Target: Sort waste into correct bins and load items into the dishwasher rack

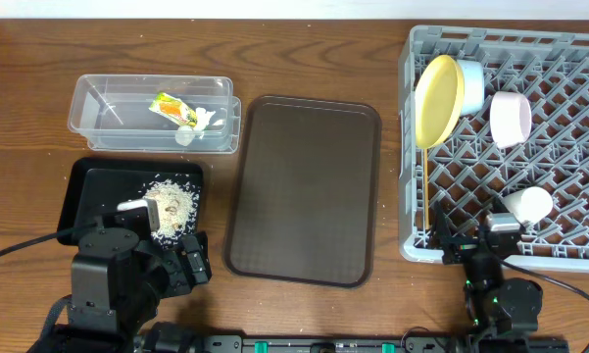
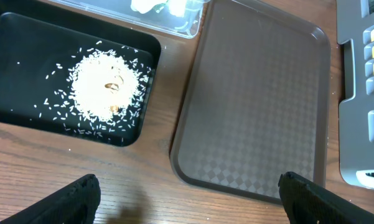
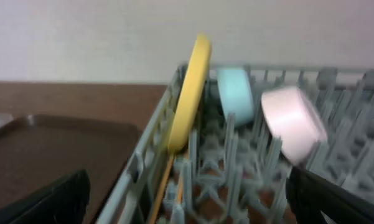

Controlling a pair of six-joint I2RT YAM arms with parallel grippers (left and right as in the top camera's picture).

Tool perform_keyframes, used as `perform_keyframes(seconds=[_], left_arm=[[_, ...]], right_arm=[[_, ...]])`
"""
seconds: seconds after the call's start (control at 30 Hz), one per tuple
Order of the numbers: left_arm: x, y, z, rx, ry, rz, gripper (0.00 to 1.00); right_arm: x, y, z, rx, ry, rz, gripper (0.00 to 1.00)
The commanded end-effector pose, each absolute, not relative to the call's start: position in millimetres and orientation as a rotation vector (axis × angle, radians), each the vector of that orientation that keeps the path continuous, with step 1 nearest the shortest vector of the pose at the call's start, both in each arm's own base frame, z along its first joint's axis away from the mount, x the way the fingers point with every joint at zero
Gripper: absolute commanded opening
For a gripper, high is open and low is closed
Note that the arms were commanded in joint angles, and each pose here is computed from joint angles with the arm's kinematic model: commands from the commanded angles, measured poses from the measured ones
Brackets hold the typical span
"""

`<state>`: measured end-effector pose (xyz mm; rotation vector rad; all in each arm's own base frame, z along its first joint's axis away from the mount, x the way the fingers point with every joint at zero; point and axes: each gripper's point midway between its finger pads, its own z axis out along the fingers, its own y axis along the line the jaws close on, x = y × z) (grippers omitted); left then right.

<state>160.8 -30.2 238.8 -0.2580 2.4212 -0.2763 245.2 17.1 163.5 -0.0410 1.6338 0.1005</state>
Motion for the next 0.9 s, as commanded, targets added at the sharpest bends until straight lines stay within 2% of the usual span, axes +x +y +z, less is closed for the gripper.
perform_keyframes(seconds=[0.0,0.37,0.73,0.87], left_arm=[[160.3,-31.7,237.4,-0.253,2.425,-0.285,0.94],[160.3,-31.7,237.4,-0.252,2.425,-0.285,0.94],[160.3,-31.7,237.4,-0.252,2.425,-0.285,0.94],[160.3,-31.7,237.4,-0.252,2.425,-0.285,0.94]], right_arm=[[247.4,16.5,152.1,-0.042,1.668,0.090,0.99],[249.7,16.6,123.5,-0.040,1.791,0.092,0.99],[249.5,16.7,127.5,-0.041,1.774,0.092,0.99],[248.0,16.7,143.7,-0.043,1.703,0.091,0.99]])
